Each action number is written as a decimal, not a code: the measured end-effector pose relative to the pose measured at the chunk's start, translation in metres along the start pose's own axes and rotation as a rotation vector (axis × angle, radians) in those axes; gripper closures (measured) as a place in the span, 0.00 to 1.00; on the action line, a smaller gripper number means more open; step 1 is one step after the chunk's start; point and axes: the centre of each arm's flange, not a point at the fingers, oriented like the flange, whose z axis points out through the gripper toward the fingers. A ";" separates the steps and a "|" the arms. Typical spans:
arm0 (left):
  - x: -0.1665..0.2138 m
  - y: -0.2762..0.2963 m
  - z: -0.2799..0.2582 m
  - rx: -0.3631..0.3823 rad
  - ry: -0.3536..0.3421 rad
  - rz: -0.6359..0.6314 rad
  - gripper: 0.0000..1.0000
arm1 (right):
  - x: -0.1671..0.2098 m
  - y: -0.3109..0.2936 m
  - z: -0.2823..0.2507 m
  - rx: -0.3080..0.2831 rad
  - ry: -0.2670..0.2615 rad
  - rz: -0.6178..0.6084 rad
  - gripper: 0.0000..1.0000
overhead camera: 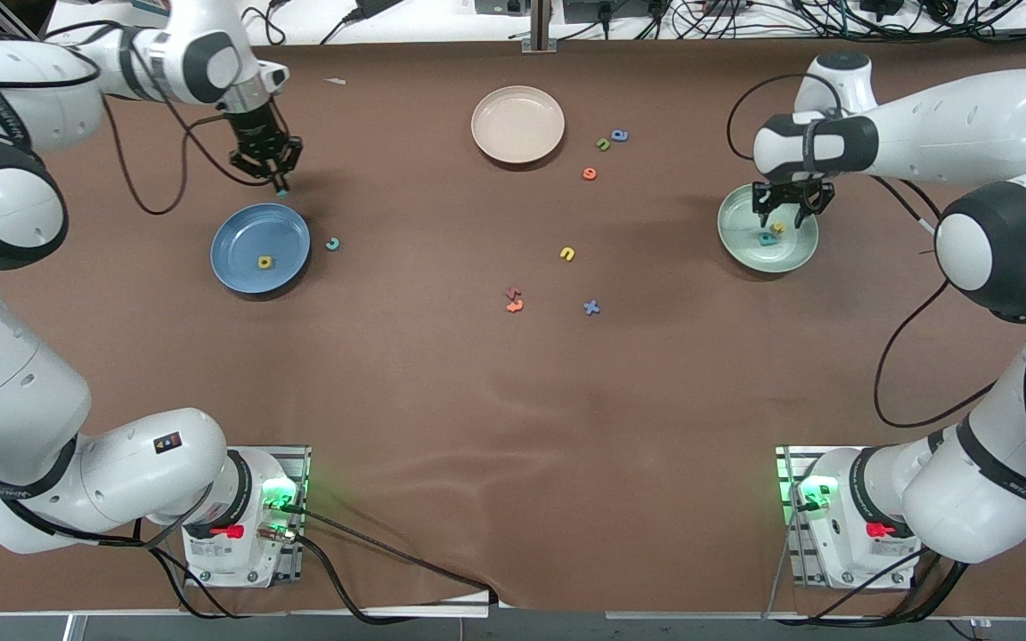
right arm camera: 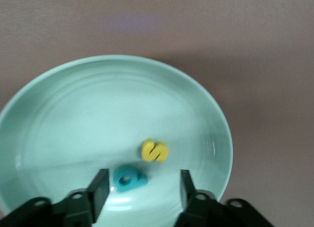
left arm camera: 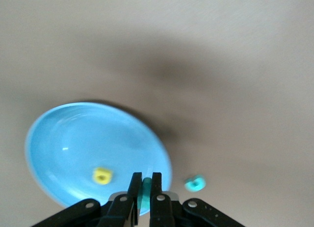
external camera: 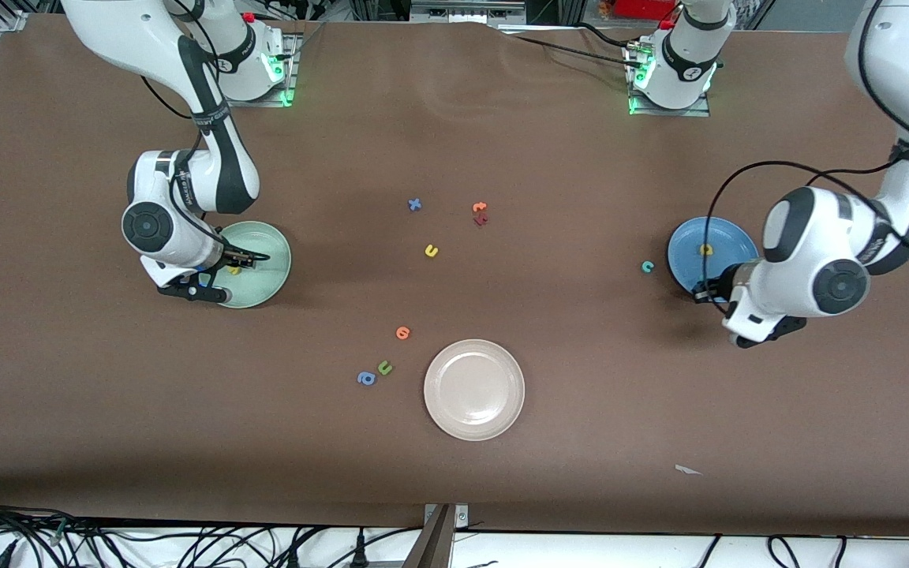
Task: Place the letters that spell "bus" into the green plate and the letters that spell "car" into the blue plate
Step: 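Drop s on green plate with the right gripper while the left gripper drops j, then grasp yellow u with the right gripper while the left gripper reaches teal c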
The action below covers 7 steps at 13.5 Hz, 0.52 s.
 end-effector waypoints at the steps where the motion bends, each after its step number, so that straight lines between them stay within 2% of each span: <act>1: 0.002 -0.018 0.003 0.001 -0.026 0.029 0.89 | 0.000 -0.014 -0.015 0.018 -0.019 0.026 0.14; 2: 0.005 -0.036 0.009 -0.004 -0.047 0.056 0.89 | -0.002 -0.035 -0.031 0.045 -0.028 0.057 0.03; 3: 0.006 -0.053 0.019 -0.011 -0.069 0.081 0.89 | -0.008 -0.061 -0.044 0.066 -0.028 0.089 0.00; 5: 0.005 -0.085 0.039 -0.027 -0.114 0.115 0.89 | -0.031 -0.119 -0.054 0.092 -0.022 0.159 0.01; 6: 0.004 -0.096 0.048 -0.034 -0.133 0.120 0.89 | -0.043 -0.146 -0.056 0.106 -0.011 0.195 0.07; 7: 0.003 -0.103 0.056 -0.041 -0.147 0.125 0.89 | -0.055 -0.170 -0.057 0.125 0.005 0.231 0.07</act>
